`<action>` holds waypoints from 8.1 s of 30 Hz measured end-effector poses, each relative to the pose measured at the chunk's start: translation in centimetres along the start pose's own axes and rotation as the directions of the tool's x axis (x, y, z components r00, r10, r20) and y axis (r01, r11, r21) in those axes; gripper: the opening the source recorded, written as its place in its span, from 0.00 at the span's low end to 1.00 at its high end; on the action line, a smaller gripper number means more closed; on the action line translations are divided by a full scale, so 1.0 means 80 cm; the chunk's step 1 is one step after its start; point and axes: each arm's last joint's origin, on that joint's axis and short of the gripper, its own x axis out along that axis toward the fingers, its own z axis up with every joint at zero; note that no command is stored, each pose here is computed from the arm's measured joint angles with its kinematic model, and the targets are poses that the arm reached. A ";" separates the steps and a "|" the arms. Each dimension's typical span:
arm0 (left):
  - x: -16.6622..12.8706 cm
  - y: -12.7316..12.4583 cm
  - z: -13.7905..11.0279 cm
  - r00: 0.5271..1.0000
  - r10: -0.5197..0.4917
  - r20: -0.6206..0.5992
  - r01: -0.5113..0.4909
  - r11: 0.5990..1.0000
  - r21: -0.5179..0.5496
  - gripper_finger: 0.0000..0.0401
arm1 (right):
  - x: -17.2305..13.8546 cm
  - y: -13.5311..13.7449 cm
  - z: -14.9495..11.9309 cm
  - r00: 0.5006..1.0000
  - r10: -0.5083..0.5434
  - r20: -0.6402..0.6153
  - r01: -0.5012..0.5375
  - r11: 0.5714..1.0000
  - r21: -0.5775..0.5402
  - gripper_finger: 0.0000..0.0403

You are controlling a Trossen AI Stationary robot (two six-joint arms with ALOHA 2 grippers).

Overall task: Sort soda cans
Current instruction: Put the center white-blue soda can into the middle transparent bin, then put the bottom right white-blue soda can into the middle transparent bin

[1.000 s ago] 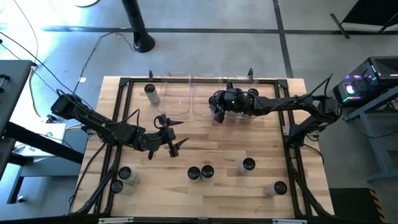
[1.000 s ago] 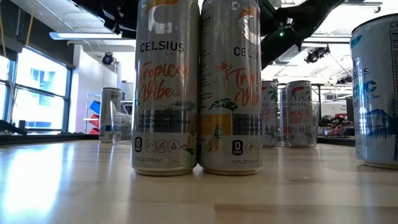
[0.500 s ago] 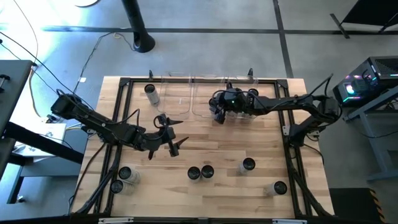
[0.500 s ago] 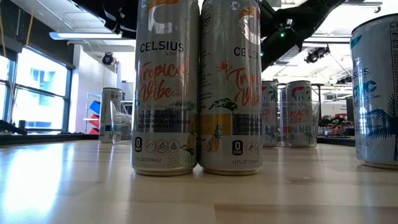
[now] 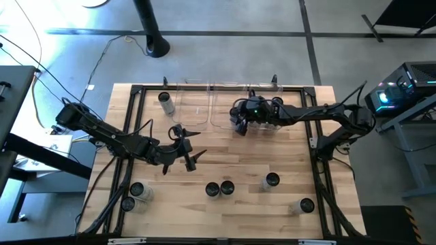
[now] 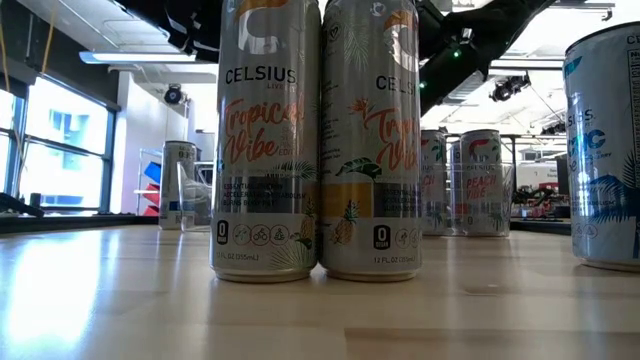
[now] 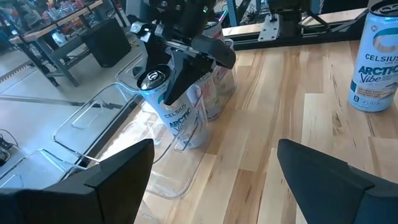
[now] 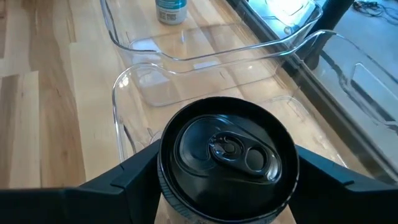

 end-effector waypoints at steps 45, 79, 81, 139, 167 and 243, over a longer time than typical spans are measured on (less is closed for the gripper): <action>0.000 0.000 0.000 1.000 -0.001 0.000 0.001 1.000 -0.002 0.84 | -0.006 0.001 0.010 0.998 0.043 -0.035 -0.043 0.999 0.009 0.76; 0.001 -0.002 0.007 0.997 -0.067 0.046 0.070 0.995 -0.068 0.84 | -0.312 0.245 -0.061 0.868 0.359 -0.342 -0.363 0.930 0.056 0.76; 0.004 -0.002 0.011 0.989 -0.133 0.071 0.138 0.988 -0.067 0.84 | -0.310 0.253 -0.075 0.862 0.314 -0.398 -0.313 0.947 0.070 0.76; 0.080 -0.031 -0.011 0.913 -0.372 0.165 0.377 0.926 0.001 0.84 | -0.061 0.168 -0.087 0.985 -0.168 -0.030 0.155 0.956 -0.249 0.75; 0.179 -0.067 0.027 0.897 -0.435 0.072 0.435 0.900 0.013 0.84 | -0.153 0.196 -0.134 0.982 0.098 -0.164 -0.107 0.993 -0.046 0.75; 0.202 0.153 -0.027 0.970 -0.244 0.007 0.236 0.930 -0.283 0.60 | -0.174 0.200 -0.153 0.995 0.011 0.099 -0.008 1.000 -0.026 0.75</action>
